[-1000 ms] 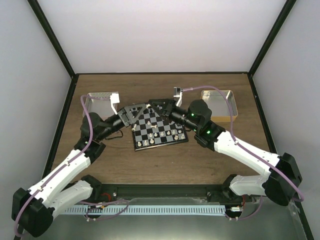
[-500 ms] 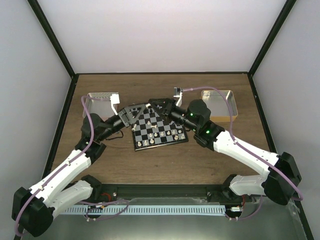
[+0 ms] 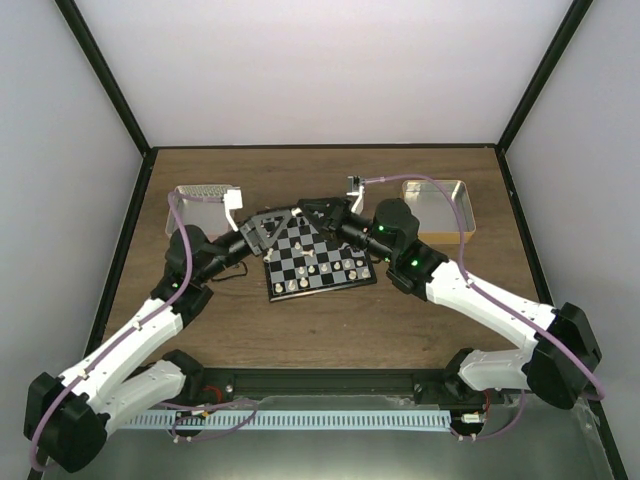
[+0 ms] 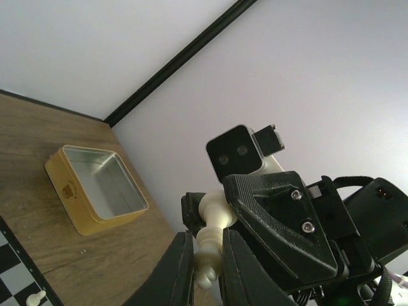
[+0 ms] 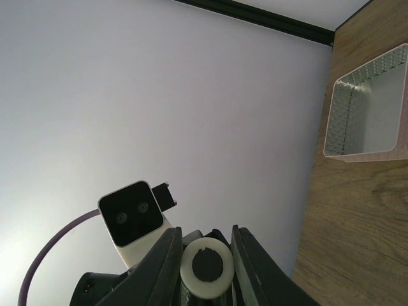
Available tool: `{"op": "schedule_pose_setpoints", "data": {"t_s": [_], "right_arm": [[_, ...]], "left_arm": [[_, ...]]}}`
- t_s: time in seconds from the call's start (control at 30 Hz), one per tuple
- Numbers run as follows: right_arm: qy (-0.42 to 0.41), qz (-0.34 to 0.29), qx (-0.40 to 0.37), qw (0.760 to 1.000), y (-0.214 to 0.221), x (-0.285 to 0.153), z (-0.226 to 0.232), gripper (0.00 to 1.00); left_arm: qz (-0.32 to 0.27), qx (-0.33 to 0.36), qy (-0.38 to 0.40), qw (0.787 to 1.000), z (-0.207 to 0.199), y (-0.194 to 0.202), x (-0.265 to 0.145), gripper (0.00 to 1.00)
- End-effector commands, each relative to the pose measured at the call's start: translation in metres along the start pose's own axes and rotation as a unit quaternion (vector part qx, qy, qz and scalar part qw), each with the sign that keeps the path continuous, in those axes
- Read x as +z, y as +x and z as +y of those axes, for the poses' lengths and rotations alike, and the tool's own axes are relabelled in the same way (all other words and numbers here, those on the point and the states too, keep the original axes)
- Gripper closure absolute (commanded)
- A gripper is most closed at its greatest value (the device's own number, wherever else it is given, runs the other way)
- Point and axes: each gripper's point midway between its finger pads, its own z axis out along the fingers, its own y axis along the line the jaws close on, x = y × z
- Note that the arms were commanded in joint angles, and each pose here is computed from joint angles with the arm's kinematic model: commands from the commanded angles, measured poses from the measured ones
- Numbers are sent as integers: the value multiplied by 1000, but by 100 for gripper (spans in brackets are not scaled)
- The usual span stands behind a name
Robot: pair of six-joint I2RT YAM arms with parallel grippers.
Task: Set up the chess pieces on the board
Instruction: Place the chess piece on the chessboard.
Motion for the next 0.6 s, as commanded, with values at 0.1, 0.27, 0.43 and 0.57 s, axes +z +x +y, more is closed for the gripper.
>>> {"op": "schedule_pose_setpoints", "data": {"t_s": [0.1, 0.27, 0.43, 0.57], "right_arm": [[17, -18, -14, 1000, -9, 1, 4, 59], [77, -62, -50, 994, -21, -17, -18, 32], [140, -128, -81, 978, -39, -51, -39, 31], [204, -173, -111, 957, -52, -80, -59, 30]], "left_arm": [[-30, 38, -32, 998, 0, -14, -5, 96], [19, 86, -138, 987, 28, -10, -7, 96], [100, 121, -252, 955, 62, 7, -26, 96], [187, 128, -306, 925, 85, 28, -36, 96]]}}
